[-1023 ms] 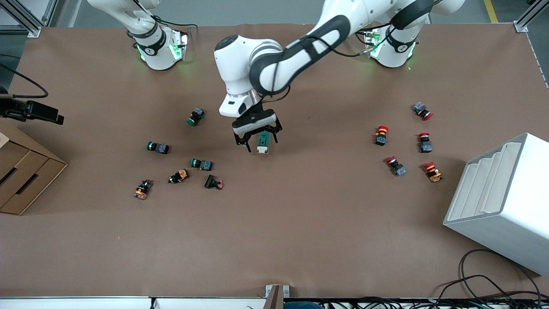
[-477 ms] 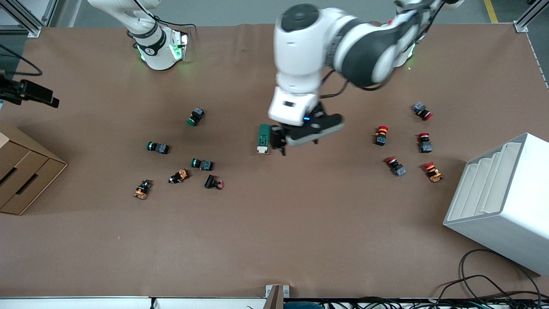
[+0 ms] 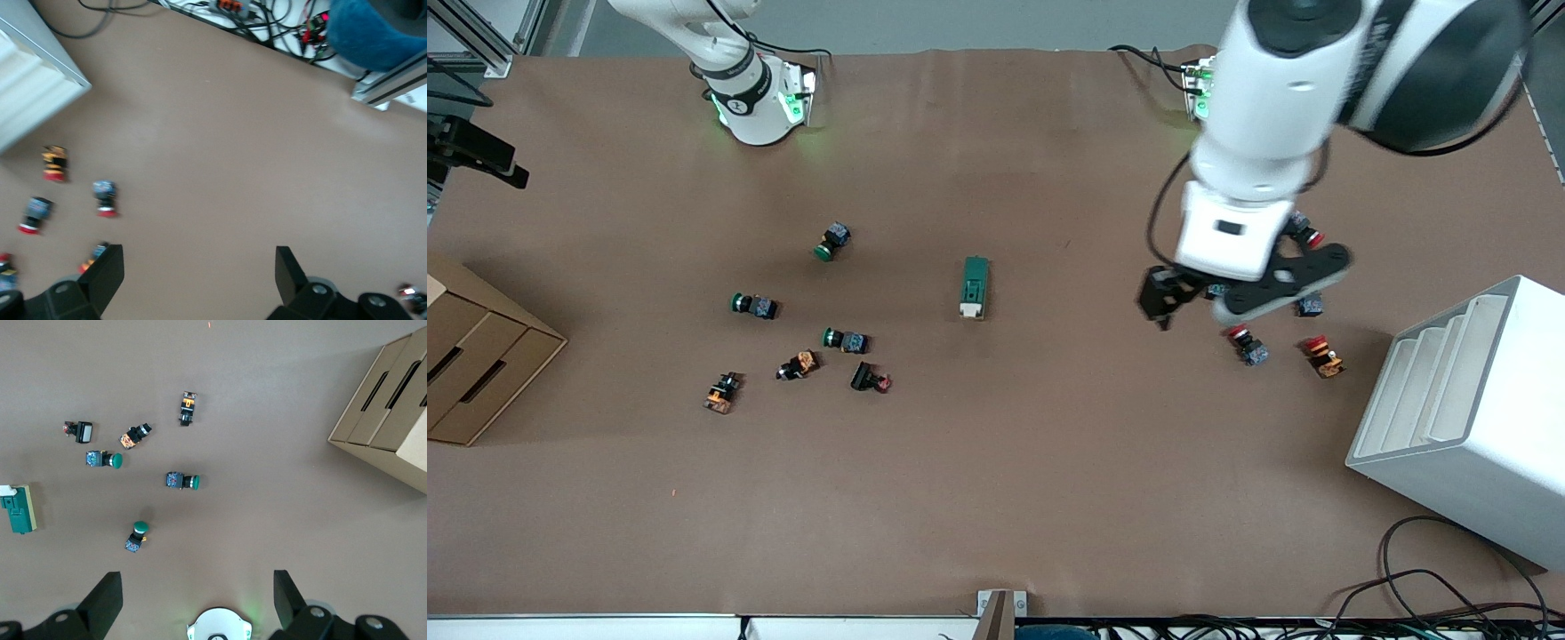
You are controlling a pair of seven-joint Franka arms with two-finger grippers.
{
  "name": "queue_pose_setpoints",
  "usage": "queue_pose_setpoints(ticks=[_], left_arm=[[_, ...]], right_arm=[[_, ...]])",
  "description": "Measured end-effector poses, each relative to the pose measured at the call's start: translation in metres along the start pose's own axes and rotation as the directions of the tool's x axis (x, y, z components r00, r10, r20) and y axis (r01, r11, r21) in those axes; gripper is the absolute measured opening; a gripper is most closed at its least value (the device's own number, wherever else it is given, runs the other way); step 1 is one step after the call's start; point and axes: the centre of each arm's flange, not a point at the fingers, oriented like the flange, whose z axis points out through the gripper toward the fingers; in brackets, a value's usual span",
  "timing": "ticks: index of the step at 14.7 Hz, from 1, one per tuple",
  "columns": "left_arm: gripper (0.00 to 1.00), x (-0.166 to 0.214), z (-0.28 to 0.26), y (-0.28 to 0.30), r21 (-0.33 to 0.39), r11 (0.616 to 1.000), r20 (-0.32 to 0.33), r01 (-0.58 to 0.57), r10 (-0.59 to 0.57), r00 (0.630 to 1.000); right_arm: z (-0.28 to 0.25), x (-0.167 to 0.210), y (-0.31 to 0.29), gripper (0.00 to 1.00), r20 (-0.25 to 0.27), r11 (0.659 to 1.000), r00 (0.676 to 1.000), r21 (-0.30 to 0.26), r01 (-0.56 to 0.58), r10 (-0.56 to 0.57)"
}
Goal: Close load switch with both arms
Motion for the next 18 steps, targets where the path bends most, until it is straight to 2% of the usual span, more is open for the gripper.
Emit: queue_pose_setpoints(ticks=[3,5,8,12,16,18], left_arm=[[1.00,0.032,-0.001,-0.054,0.025,0.998,0.078,-0.064,0.062,0.995],[1.00,0.059,-0.001,-0.097,-0.018,0.993,0.129,-0.117,0.118,0.985],[1.00,0.091,-0.011,-0.166,-0.057,0.980,0.143,-0.191,0.197,0.970],[1.00,0.085,-0.021,-0.228,-0.086,0.953,0.212,-0.290,0.302,0.929],[1.00,0.059,-0.037,-0.253,-0.089,0.947,0.217,-0.310,0.322,0.922],[1.00,0.041,-0.052,-0.252,-0.090,0.942,0.216,-0.325,0.337,0.917]], right_arm=[[0.003,0.002,-0.001,1.00,-0.002,1.000,1.000,-0.002,0.002,-0.002],[0.003,0.002,-0.001,1.00,-0.001,1.000,1.000,-0.002,0.002,-0.002],[0.001,0.002,-0.001,1.00,-0.009,1.000,1.000,-0.002,0.002,-0.002],[-0.008,-0.001,-0.001,1.00,-0.024,1.000,1.000,-0.001,0.004,-0.004],[-0.008,-0.001,0.002,1.00,-0.024,0.998,0.998,0.012,0.064,-0.063],[-0.008,-0.001,0.005,1.00,-0.023,0.998,0.998,0.015,0.059,-0.058]])
